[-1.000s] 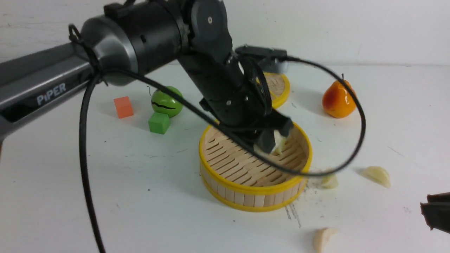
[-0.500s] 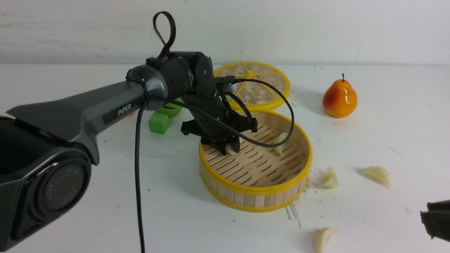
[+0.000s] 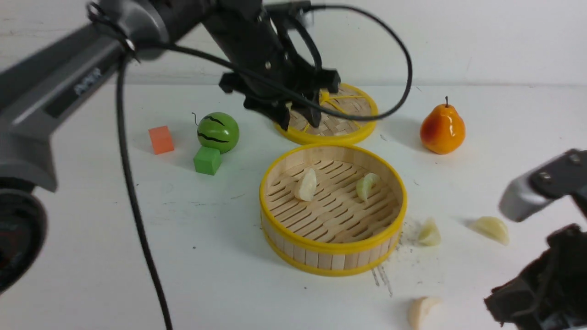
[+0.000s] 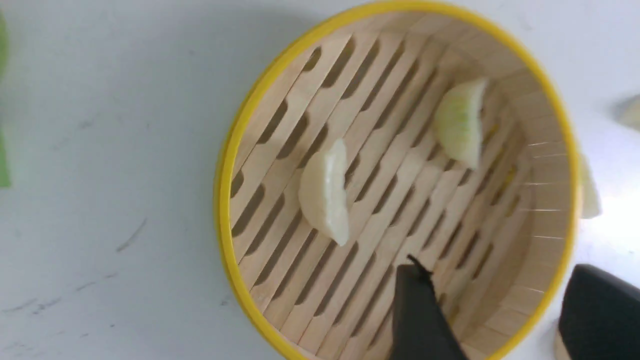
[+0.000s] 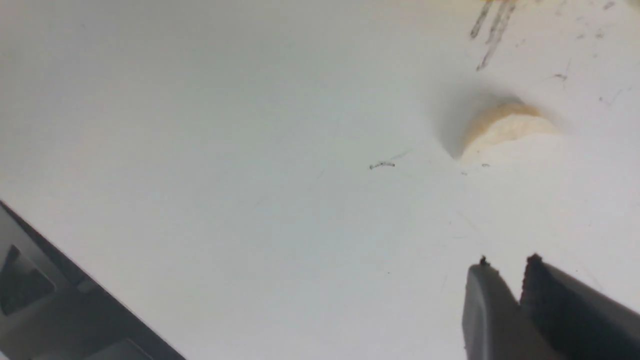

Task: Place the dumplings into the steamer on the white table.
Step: 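Reach for and grasp a dumpling lying on the table beside the steamer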

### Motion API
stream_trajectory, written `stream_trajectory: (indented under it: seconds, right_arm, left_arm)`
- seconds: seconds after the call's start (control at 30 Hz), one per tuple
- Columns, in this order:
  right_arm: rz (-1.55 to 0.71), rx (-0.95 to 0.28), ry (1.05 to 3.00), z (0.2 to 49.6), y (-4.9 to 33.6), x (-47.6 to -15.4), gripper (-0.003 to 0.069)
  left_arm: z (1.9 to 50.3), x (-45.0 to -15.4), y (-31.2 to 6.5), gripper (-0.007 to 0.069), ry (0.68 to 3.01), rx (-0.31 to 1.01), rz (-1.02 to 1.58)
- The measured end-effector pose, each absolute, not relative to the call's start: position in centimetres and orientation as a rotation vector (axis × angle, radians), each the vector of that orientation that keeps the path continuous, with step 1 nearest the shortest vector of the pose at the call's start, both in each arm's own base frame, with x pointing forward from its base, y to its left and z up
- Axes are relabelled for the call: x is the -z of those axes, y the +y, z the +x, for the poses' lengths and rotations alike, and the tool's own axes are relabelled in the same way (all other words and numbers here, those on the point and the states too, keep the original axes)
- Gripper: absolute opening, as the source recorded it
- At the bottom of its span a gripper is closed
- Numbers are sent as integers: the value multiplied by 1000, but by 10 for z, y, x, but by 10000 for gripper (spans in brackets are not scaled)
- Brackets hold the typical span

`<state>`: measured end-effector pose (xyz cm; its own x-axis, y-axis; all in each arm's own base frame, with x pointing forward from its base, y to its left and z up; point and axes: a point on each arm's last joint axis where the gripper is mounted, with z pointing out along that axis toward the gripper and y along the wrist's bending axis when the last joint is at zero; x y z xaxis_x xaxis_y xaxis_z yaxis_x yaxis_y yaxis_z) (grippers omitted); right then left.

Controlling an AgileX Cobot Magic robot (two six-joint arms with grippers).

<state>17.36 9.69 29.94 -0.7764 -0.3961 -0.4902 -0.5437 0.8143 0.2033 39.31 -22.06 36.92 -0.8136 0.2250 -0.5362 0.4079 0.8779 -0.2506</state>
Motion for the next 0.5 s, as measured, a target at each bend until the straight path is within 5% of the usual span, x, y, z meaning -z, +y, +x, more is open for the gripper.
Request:
stream_trajectory:
  seconds: [0.23,0.5]
  right_arm:
    - [-558,-342,2718,218,125,-251,234]
    - [-274,-304,2839,256,140,-188,556]
  left_arm:
    - [342,-445,-186,7,2370,395,480]
    - [258,-460,-141,-14,2388,368,484]
